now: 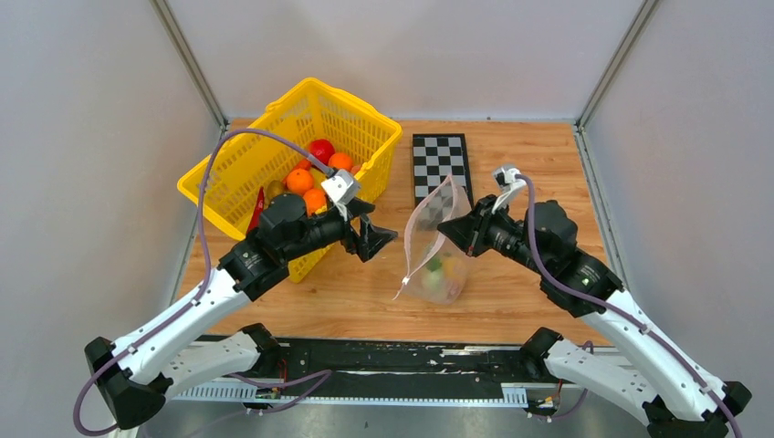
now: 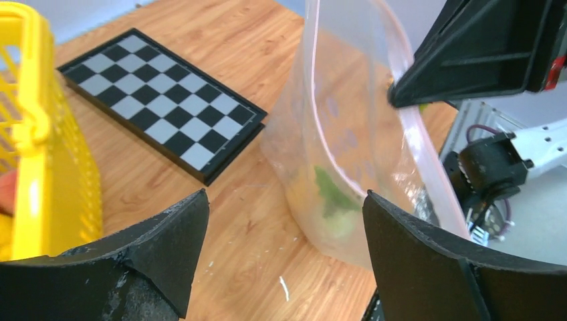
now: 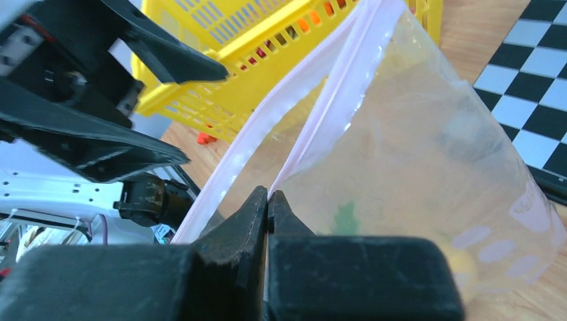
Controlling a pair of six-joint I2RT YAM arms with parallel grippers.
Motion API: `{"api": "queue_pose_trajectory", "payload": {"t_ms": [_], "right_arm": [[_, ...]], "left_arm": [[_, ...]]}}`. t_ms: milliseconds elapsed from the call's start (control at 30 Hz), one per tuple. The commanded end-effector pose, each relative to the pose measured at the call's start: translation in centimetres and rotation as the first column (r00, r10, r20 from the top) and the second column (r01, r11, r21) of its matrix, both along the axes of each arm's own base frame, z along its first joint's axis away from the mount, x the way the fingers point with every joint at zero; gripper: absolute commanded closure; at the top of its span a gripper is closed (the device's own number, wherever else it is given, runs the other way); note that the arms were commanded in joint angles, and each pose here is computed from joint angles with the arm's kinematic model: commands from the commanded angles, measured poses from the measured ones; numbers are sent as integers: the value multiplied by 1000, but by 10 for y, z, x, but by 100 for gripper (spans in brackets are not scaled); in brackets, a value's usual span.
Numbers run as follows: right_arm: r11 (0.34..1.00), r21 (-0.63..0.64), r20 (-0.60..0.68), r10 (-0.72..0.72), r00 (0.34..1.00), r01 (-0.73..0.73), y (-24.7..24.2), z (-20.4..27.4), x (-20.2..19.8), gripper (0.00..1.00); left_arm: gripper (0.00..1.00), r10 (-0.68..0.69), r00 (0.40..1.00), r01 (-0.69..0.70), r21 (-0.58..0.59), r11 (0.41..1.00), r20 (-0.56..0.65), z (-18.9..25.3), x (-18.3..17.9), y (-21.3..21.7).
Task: Place the food in the zip-top bag and seal the zipper
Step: Place the fake vegetable in the zipper food storage bag, then pick up the fake fruit from the bin.
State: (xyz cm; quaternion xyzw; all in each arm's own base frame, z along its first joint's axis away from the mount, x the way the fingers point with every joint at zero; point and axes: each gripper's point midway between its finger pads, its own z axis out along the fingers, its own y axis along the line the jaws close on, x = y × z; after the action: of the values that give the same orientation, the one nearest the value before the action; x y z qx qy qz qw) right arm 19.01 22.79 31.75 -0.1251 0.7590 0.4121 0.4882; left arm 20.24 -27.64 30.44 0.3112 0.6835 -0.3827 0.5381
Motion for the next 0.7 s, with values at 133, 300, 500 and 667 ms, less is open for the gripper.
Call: {"api": "queue_pose_trajectory", "payload": {"t_ms": [133,300,500,667], "right_arm": [[1000,-5,-10,4,1000,-4,7,-5,6,100],[1000,-8,0,15,1000,-15,7,-3,5,100],[999,0,27,54,998,-54,11,4,1,100],[997,-1,42,73,996,-73,13,7,-1,100]], "left_arm": [[0,192,976,-195,23,981,100,29,21,32],[0,403,909,-414,104,904,111,26,47,67],[0,568,817,-576,155,802,99,24,68,109],[0,675,737,-670,189,718,51,14,86,146]]}}
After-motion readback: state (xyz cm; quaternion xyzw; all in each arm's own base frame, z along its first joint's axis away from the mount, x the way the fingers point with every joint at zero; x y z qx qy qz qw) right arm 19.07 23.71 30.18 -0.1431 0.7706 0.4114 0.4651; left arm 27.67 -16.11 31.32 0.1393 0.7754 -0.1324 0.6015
